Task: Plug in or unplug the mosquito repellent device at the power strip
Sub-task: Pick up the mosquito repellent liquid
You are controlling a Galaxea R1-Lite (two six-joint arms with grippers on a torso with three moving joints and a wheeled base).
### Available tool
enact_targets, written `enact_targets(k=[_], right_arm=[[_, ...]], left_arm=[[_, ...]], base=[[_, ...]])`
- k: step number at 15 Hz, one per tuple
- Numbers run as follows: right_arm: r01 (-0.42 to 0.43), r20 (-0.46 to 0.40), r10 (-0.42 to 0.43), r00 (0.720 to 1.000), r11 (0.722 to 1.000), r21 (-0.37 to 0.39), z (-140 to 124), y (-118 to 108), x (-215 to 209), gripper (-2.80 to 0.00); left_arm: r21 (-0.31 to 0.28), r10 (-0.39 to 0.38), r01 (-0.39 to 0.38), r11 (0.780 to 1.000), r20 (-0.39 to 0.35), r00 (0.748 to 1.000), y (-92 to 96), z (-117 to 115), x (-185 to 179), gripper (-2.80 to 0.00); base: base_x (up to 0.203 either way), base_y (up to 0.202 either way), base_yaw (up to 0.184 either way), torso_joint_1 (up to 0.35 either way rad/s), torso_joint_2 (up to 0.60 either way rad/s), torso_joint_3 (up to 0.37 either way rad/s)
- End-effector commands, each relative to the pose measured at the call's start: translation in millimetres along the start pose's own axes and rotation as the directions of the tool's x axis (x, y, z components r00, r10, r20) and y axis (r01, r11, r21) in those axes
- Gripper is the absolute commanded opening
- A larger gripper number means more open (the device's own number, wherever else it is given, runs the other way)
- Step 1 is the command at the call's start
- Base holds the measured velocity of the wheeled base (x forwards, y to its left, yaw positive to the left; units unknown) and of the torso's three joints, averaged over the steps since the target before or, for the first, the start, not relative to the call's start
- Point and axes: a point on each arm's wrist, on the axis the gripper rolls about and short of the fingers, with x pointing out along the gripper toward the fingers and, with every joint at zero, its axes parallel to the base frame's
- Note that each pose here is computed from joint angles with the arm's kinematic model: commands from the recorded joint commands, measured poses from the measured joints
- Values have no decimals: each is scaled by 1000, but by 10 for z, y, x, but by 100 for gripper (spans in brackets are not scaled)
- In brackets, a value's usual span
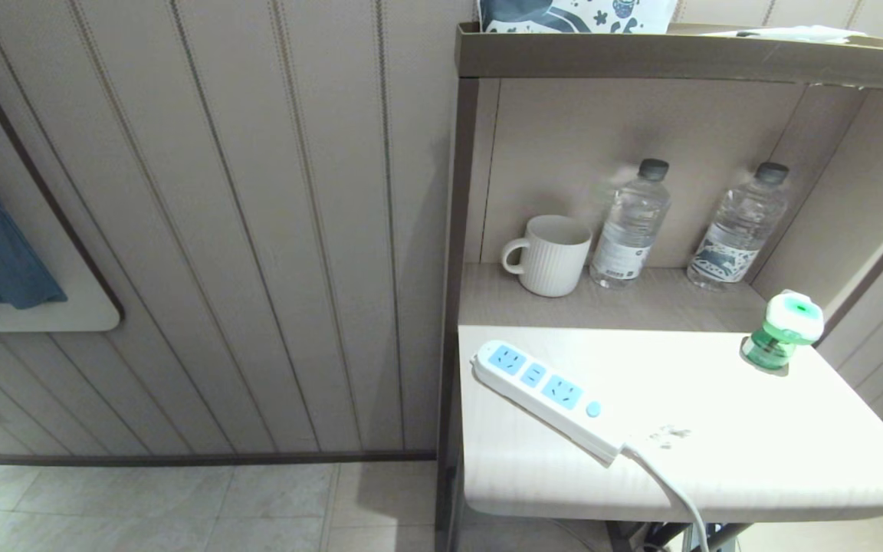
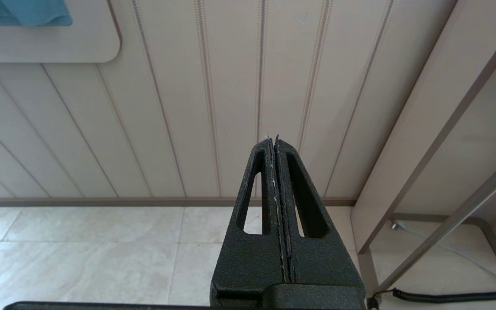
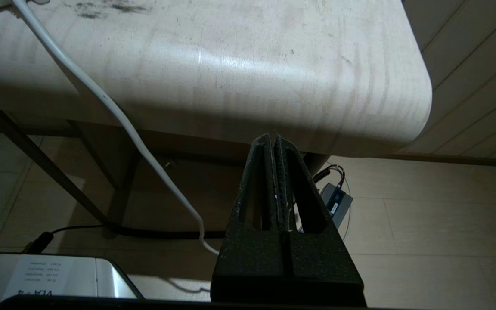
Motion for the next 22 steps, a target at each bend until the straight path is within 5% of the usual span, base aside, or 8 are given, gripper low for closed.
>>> enact_targets(k=[1, 7, 12, 15, 17, 22], right_arm=[[11, 35, -10, 999, 1000, -16, -74, 16, -47, -280], [-75, 43, 77, 996, 996, -36, -105, 21, -71, -280], [-37, 181, 48, 982, 998, -60, -256, 8, -284, -280], [-52, 155, 53, 987, 999, -14, -305, 14, -267, -280], [-61, 119, 50, 992, 994, 89, -338, 16, -264, -280], [-34, 122, 18, 992, 991, 130, -334, 9, -263, -280]], left_arm=[[-1, 0, 0, 1000, -2, 1000, 0, 0, 1, -280], [-1, 0, 0, 1000, -2, 1000, 0, 0, 1, -280], [-1, 0, 0, 1000, -2, 1000, 0, 0, 1, -280], [0, 0, 0, 1000, -2, 1000, 0, 0, 1, -280], [0, 0, 0, 1000, -2, 1000, 0, 0, 1, -280], [-1, 0, 0, 1000, -2, 1000, 0, 0, 1, -280]], base=[[0, 0, 0, 0, 0, 0], [0, 0, 0, 0, 0, 0], [0, 0, 0, 0, 0, 0], [0, 0, 0, 0, 0, 0], [0, 0, 0, 0, 0, 0], [0, 0, 0, 0, 0, 0]])
